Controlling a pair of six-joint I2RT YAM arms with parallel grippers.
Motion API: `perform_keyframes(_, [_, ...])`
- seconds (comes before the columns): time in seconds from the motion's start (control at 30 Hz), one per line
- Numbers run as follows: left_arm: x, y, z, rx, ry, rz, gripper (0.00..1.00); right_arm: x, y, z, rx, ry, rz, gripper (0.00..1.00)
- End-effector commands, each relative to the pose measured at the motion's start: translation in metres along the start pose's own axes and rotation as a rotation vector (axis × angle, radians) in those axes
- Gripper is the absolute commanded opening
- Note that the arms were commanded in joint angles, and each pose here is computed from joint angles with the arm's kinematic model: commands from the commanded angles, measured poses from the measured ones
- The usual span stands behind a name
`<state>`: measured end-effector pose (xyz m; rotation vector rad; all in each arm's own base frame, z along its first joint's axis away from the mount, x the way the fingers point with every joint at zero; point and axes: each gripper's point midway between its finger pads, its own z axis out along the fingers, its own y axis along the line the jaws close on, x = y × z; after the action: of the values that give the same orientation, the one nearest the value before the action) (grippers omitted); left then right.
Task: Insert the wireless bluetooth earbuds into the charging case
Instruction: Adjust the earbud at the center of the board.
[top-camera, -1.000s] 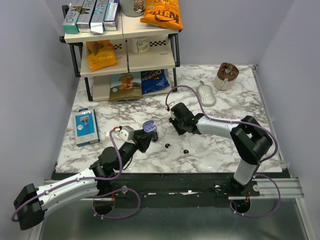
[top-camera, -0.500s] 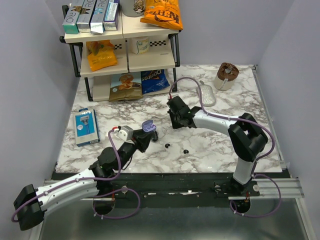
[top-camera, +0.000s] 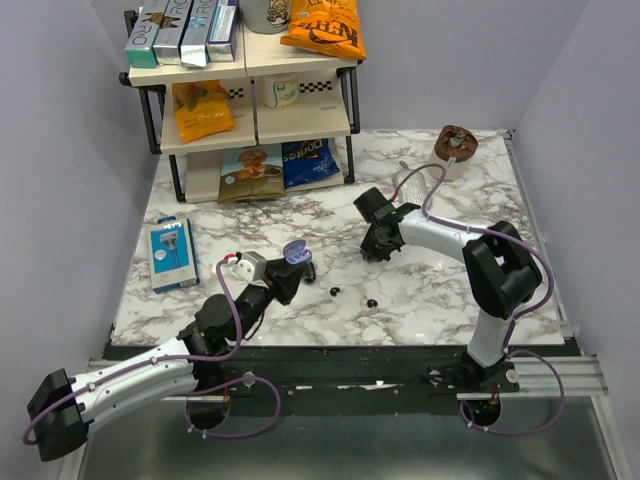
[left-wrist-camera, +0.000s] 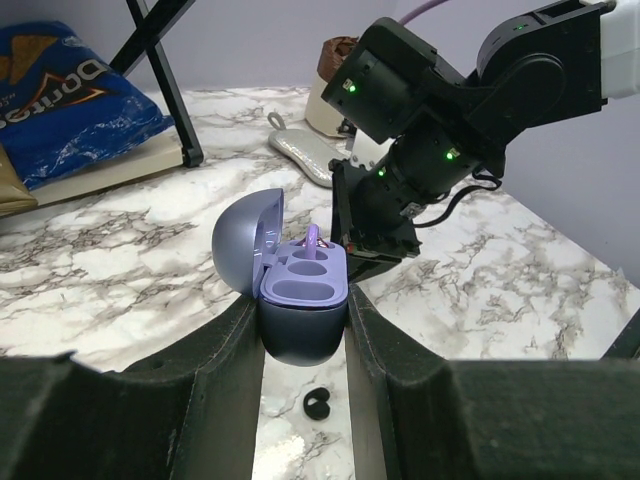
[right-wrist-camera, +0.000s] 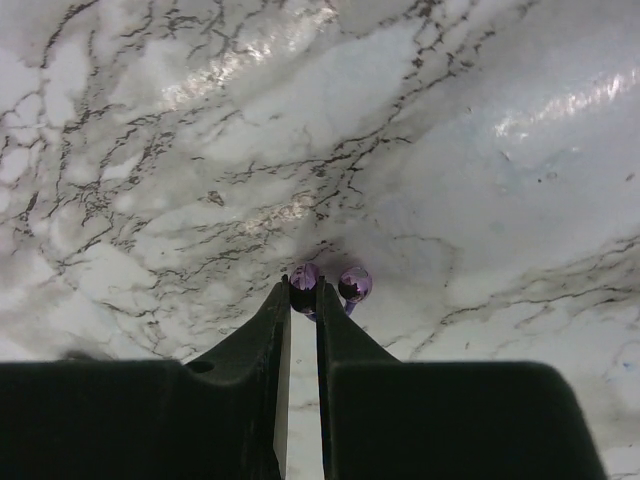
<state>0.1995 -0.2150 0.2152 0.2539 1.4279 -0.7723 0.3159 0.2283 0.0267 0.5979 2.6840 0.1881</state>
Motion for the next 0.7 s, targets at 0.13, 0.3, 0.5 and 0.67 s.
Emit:
perform_keyframes(0.13, [-0.005, -0.001, 0.0, -0.003, -0.015, -0.005, 0.0, 0.013, -0.014, 0.008, 0.06, 0.035, 0.108, 0.34])
perform_keyframes(0.3, [-0.005, -0.001, 0.0, -0.003, -0.015, -0.002, 0.0, 0.003, -0.009, -0.001, 0.026, 0.0, 0.062, 0.47])
perform_keyframes(0.5, [-0.004, -0.001, 0.0, -0.003, -0.015, -0.004, 0.0, -0.012, -0.003, -0.021, -0.018, -0.056, 0.003, 0.59])
perform_keyframes(0.67, [-0.004, -0.001, 0.0, -0.005, -0.018, -0.004, 0.0, -0.026, -0.003, -0.043, -0.048, -0.119, -0.06, 0.63])
